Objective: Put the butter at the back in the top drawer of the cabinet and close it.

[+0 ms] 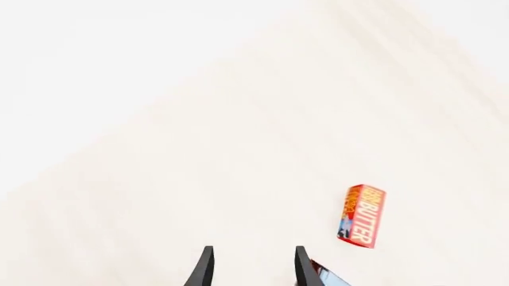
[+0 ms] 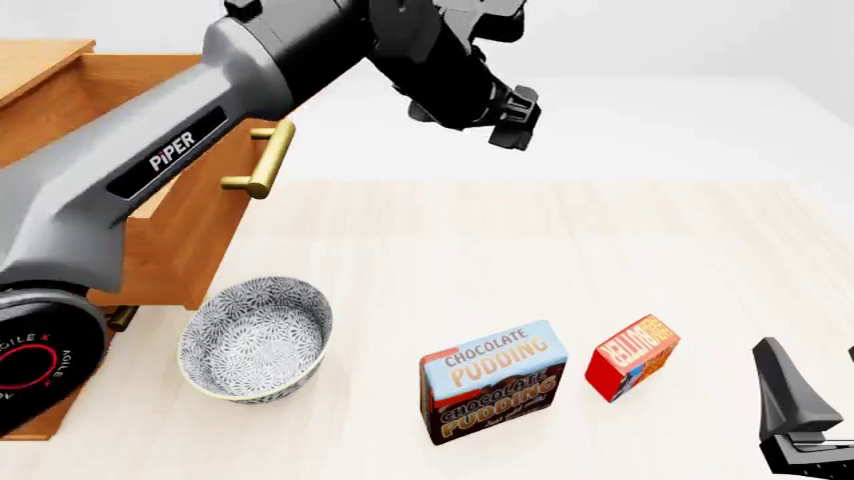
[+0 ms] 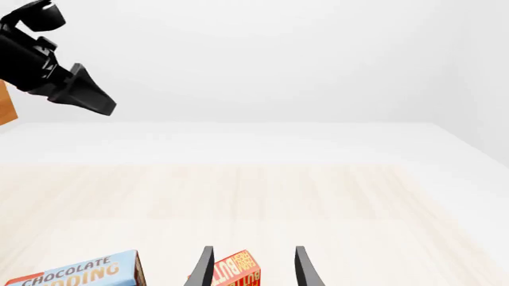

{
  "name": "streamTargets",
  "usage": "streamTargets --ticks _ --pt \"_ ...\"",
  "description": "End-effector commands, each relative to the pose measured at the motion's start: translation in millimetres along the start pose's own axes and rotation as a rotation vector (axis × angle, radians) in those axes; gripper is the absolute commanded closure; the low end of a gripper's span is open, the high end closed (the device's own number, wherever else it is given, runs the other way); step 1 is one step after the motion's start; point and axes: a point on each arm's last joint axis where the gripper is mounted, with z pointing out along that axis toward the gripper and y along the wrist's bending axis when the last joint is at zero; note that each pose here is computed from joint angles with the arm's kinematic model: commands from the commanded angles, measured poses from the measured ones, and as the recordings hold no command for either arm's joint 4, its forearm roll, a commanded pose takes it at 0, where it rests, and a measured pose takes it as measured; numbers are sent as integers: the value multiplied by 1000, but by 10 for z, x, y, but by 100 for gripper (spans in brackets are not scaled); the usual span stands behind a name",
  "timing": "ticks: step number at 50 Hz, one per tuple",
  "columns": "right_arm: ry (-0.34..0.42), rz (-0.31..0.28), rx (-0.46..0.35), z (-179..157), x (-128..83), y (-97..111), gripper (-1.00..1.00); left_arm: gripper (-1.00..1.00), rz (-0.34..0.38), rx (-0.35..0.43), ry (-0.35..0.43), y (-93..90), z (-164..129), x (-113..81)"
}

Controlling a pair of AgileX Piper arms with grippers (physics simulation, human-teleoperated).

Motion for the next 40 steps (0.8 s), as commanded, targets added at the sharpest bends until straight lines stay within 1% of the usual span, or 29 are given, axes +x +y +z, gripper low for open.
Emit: streamTargets --ticks 1,5,9,14,19,21,24,25,26,34,37,38,40 --pt "0 0 0 0 0 0 -100 -100 19 25 33 -186 240 7" --pt "0 0 0 0 0 0 -100 -100 22 33 42 -247 300 21" --pt "0 0 0 0 0 0 -100 -100 25 46 57 -354 405 48" --pt "0 0 0 0 0 0 -100 -100 25 53 61 -411 472 57" --pt "0 0 0 0 0 0 -100 -100 28 64 78 -510 581 97" --pt "0 0 0 0 0 0 -100 -100 24 72 86 -578 627 114" --pt "0 0 0 0 0 0 -100 -100 23 72 86 -580 654 118" --pt "0 0 0 0 0 0 -100 -100 20 76 91 -620 681 131" --pt "0 0 0 0 0 0 -100 -100 20 76 91 -620 681 130" --pt "0 0 0 0 0 0 -100 -100 23 94 117 -797 842 232" --pt "0 0 0 0 0 0 -100 -100 30 96 121 -811 885 256" --pt "0 0 0 0 0 0 -100 -100 27 99 129 -852 912 275" --pt "0 0 0 0 0 0 -100 -100 28 100 132 -863 938 287"
